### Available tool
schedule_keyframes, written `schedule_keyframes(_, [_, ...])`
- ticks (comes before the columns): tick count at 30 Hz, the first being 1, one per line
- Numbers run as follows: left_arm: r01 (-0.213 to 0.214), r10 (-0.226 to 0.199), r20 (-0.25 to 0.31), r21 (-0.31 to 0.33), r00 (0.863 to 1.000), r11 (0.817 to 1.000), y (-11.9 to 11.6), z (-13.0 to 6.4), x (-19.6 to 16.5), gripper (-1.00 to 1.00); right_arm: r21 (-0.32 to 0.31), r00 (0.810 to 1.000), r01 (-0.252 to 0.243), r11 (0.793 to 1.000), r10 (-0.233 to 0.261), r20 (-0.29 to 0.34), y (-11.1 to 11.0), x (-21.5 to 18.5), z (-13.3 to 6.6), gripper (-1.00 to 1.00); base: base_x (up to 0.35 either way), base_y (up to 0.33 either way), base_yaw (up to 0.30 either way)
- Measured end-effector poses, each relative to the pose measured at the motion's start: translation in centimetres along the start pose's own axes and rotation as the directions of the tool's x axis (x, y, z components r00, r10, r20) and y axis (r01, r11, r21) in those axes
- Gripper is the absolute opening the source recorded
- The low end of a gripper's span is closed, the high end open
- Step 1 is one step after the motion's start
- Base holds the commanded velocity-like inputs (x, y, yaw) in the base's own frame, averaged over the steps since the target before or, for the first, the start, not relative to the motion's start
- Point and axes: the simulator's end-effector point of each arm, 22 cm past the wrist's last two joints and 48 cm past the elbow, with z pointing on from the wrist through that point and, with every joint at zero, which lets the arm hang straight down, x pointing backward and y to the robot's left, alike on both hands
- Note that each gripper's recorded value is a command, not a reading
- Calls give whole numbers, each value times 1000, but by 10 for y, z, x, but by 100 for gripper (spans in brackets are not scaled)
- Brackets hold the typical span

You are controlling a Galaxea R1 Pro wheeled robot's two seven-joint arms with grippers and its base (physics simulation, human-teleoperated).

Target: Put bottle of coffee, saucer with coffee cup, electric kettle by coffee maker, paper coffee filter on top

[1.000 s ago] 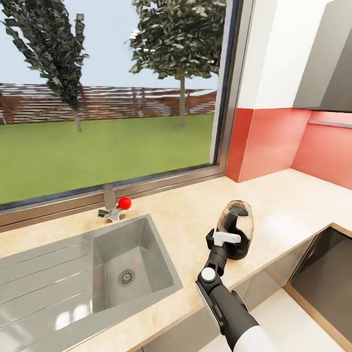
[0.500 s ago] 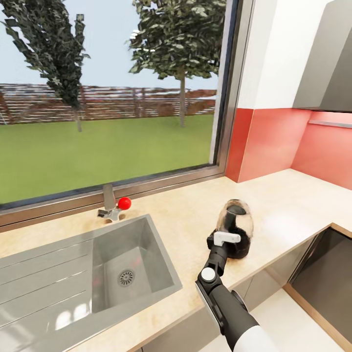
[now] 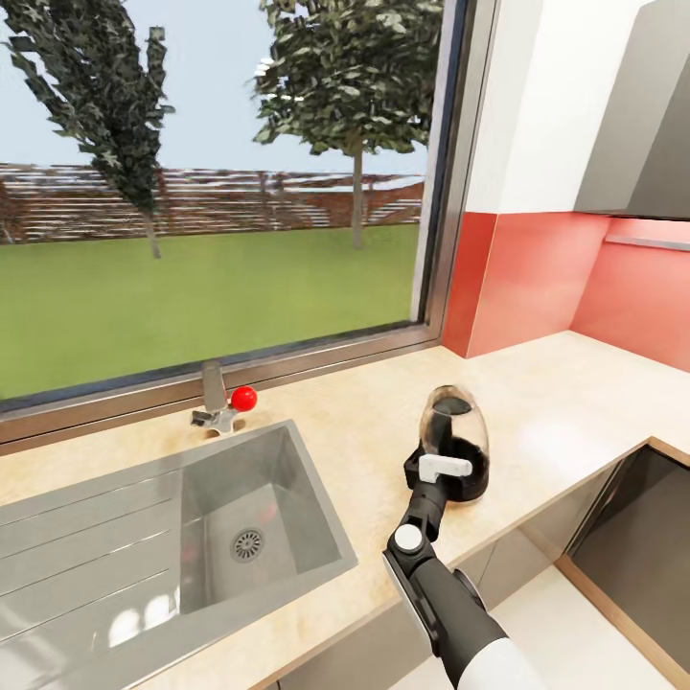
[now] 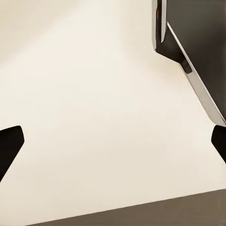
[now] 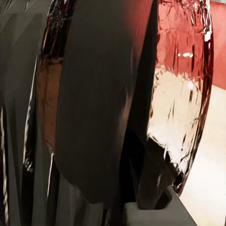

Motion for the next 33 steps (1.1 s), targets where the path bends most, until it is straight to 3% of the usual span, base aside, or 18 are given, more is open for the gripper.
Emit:
schedule_keyframes(7, [2,-2,0,0,1000,1000,0,0,0,100,-3,1000,-5,1000,5,5,1,-3,-1,-100,0,0,0])
schedule_keyframes(9, [2,-2,0,0,1000,1000,0,0,0,100,1,999,-27,1000,27,29,-1,-17,0,-100,0,0,0])
schedule_keyframes(13, [3,-3,1,0,1000,1000,0,0,0,100,6,985,-122,992,121,120,-12,-73,0,-100,0,0,0])
schedule_keyframes(14, [2,-2,0,1,1000,1000,-1,0,0,100,-5,984,-136,991,135,114,-11,-74,0,-100,0,0,0])
schedule_keyframes(21, [-1,1,3,7,1000,1000,-4,0,-2,100,-223,967,-141,965,183,179,35,-119,-18,-100,0,0,0])
schedule_keyframes(24, [-2,2,4,7,1000,1000,-5,0,-2,100,-314,975,-85,946,144,169,59,-137,-38,-100,0,0,0])
schedule_keyframes(25, [-3,3,4,8,1000,1000,-5,0,-2,100,-350,981,-63,935,123,153,68,-138,-43,-100,0,0,0])
schedule_keyframes(26, [-3,3,5,9,1000,1000,-5,0,-2,100,-413,987,-32,910,93,130,82,-139,-51,-100,0,0,0])
schedule_keyframes(28, [-2,2,5,9,1000,1000,-5,0,-2,100,-482,990,-4,876,73,124,95,-143,-61,-100,0,0,0])
schedule_keyframes(30, [-1,1,5,7,1000,1000,-4,0,-2,100,-564,989,7,826,78,125,109,-152,-74,-100,0,0,0])
schedule_keyframes(32, [-2,2,4,0,1000,1000,2,0,-2,100,-660,989,16,751,87,123,127,-159,-93,-100,0,0,0])
schedule_keyframes(33, [-3,3,3,-4,1000,1000,4,0,-1,100,-677,989,28,736,80,128,131,-160,-96,-100,0,0,0])
